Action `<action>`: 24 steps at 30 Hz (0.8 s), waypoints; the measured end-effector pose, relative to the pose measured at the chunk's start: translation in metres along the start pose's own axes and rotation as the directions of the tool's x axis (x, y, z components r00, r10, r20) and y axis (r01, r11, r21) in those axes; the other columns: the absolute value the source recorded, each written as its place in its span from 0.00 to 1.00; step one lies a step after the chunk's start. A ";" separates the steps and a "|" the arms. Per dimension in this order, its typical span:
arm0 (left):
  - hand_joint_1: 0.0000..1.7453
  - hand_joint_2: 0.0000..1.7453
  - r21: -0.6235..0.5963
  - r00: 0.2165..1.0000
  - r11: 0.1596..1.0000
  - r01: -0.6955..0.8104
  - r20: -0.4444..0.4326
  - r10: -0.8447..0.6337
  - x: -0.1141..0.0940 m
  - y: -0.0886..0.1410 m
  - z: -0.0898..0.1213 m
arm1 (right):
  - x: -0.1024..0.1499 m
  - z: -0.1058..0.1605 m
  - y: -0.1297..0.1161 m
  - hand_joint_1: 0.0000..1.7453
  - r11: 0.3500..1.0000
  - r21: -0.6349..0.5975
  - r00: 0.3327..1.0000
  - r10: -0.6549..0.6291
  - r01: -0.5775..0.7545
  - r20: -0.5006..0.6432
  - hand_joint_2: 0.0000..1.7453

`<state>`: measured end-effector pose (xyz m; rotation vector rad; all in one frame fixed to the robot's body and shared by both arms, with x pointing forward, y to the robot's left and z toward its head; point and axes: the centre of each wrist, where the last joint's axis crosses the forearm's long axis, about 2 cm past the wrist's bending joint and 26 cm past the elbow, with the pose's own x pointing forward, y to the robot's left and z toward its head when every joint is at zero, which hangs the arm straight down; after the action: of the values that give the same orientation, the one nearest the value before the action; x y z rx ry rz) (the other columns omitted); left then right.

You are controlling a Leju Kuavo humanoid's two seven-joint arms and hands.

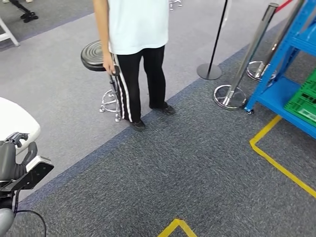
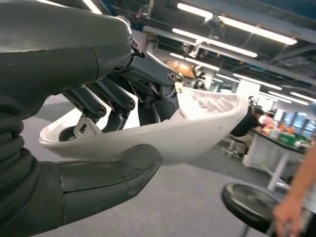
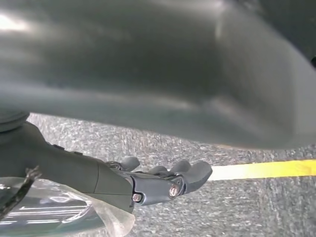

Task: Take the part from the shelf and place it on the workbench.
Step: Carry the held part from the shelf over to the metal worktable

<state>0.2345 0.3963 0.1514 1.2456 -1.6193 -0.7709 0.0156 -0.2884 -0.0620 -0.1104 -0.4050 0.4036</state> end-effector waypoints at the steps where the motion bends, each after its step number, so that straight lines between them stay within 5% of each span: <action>1: 1.00 1.00 0.001 1.000 1.000 0.000 0.000 0.000 0.000 0.000 0.000 | 0.000 0.000 0.000 0.00 1.000 0.000 1.000 0.000 0.000 0.001 0.00; 24: 1.00 1.00 0.015 1.000 1.000 -0.016 0.026 0.016 0.008 -0.003 -0.009 | -0.006 0.003 -0.003 0.00 1.000 -0.004 1.000 -0.002 0.002 0.004 0.00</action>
<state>0.2436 0.3884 0.1543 1.2368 -1.6567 -0.7687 0.0102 -0.2933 -0.0609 -0.1127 -0.4094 0.4014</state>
